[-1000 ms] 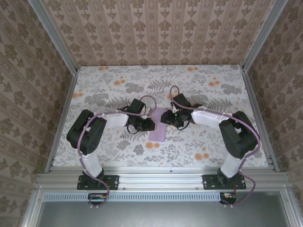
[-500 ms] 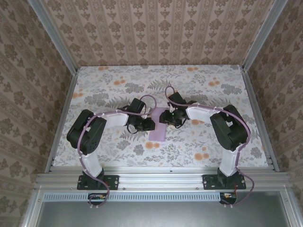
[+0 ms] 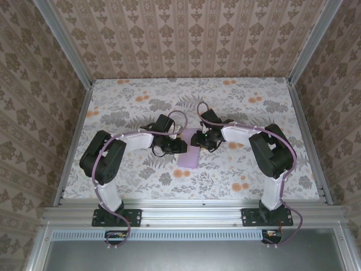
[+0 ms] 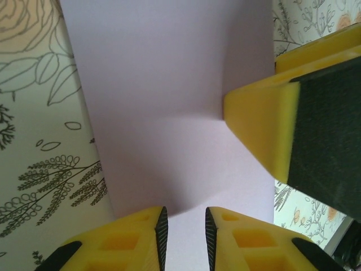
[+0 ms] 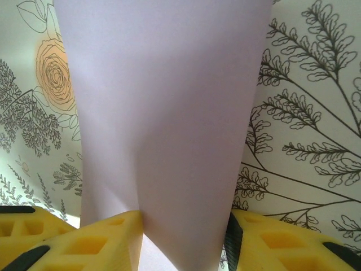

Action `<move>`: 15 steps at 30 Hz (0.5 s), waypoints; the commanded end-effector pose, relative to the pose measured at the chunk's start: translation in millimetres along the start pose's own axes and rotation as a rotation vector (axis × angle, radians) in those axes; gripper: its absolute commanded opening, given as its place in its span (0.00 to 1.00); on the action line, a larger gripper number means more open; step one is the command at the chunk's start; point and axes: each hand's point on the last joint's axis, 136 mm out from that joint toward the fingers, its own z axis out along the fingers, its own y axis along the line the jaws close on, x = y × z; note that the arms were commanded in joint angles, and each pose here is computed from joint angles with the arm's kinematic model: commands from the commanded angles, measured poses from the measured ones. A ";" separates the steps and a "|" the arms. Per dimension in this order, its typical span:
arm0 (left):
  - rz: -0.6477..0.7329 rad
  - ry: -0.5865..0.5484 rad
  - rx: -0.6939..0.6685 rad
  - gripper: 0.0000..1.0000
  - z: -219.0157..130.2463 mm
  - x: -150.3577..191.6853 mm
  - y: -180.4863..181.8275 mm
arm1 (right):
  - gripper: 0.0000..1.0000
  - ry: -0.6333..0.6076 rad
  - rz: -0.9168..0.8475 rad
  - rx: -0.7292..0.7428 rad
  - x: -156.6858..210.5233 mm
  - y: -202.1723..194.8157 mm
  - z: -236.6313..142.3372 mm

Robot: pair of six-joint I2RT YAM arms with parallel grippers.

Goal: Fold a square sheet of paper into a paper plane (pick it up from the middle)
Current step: Hold the square sheet of paper at the center of the table.

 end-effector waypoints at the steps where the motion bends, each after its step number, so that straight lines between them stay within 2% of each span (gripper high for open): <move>1: 0.049 -0.003 0.019 0.28 -11.9 -3.8 -15.5 | 0.45 0.020 0.035 0.044 7.4 -18.1 8.9; 15: 0.068 -0.010 -0.021 0.33 -24.4 -4.6 -13.6 | 0.39 0.022 0.035 0.056 11.5 -23.6 7.8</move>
